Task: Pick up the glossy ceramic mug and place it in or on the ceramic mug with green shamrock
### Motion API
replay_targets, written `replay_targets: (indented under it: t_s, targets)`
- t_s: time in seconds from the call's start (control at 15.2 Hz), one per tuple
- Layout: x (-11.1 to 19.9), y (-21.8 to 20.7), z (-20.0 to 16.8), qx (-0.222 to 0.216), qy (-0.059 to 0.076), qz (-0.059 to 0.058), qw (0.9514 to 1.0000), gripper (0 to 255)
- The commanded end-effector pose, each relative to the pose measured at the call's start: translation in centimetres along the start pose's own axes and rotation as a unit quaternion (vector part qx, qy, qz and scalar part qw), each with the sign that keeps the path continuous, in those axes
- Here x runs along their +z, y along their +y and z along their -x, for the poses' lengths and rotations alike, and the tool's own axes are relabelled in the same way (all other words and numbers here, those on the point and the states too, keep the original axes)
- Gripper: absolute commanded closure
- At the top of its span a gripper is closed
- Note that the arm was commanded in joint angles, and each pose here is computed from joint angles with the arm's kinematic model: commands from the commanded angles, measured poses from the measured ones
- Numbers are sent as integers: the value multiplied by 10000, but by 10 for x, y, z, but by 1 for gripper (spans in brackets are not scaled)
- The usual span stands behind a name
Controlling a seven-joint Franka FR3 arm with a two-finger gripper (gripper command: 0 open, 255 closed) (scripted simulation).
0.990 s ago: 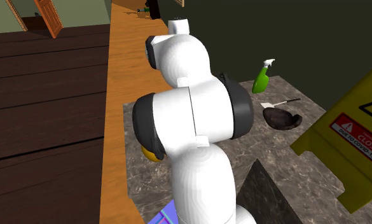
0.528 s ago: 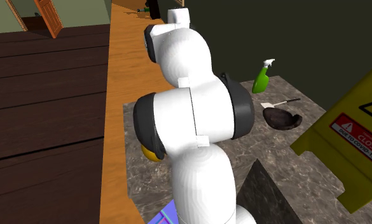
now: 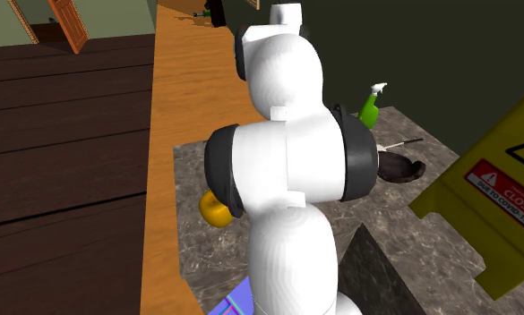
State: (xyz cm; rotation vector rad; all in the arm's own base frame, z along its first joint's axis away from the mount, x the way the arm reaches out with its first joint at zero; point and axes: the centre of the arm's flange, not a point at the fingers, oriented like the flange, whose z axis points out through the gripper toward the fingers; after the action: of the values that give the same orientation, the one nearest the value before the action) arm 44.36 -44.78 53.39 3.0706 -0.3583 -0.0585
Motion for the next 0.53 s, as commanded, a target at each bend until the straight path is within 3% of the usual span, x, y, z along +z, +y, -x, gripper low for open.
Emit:
replay_targets:
  t_s: [0.0, 0.26, 0.46]
  targets:
    - [1, 24, 12, 0, -9, 0, 10000, 255]
    - [-3, 74, 41, 0, -9, 0, 10000, 255]
    - [13, 73, 41, 0, -9, 0, 10000, 255]
